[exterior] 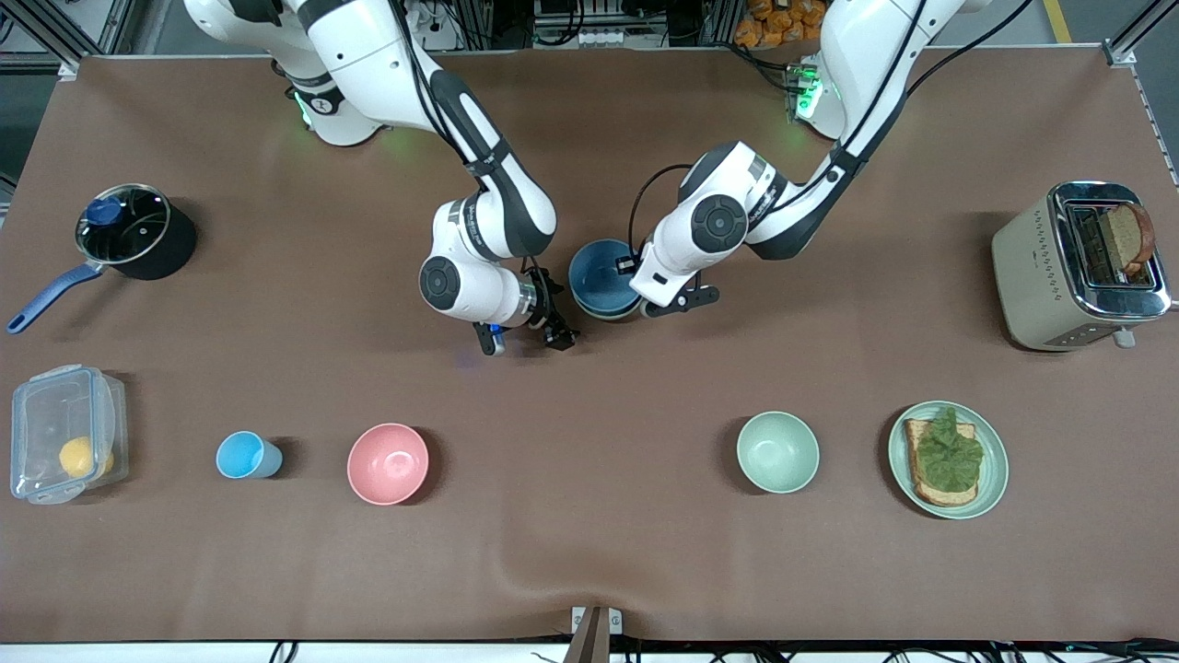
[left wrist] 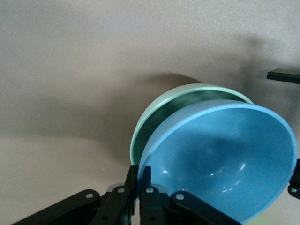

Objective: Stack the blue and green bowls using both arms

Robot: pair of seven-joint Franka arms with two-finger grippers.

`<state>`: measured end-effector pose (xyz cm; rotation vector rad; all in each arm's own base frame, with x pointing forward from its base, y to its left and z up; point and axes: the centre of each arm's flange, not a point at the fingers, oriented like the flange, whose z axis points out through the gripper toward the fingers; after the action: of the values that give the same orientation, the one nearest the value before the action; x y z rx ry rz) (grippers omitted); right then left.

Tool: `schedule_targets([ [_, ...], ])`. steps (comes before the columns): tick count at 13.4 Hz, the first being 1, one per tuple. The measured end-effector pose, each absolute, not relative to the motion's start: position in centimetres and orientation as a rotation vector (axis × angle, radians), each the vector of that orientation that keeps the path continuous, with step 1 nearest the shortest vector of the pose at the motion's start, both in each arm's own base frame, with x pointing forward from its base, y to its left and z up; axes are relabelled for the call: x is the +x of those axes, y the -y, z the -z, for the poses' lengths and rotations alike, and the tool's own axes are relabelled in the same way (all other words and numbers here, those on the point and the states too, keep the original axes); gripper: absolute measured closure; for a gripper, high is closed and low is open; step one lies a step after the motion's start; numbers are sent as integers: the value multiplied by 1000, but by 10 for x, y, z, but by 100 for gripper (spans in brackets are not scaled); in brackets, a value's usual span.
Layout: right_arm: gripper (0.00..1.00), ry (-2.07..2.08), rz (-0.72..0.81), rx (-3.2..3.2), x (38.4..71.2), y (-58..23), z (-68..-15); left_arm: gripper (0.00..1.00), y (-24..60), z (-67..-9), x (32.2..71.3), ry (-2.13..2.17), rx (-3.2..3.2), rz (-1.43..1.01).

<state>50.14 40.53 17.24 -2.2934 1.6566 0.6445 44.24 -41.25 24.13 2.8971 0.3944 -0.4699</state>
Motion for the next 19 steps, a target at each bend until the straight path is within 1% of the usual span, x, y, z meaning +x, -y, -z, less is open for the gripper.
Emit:
schedule_targets([
  [12, 0, -1653, -646, -2293, 502, -406, -174, 95, 410, -227, 446, -416, 2887, 469],
  [14, 0, -1652, -648, -2293, 502, -407, -174, 91, 409, -226, 446, -417, 2887, 470],
  [15, 0, -1652, -649, -2294, 502, -407, -174, 83, 409, -226, 446, -417, 2886, 469],
  [18, 0, -1651, -650, -2294, 502, -407, -174, 50, 410, -227, 448, -419, 2883, 463],
  [19, 0, -1651, -650, -2294, 502, -407, -174, 41, 410, -228, 449, -419, 2881, 459],
])
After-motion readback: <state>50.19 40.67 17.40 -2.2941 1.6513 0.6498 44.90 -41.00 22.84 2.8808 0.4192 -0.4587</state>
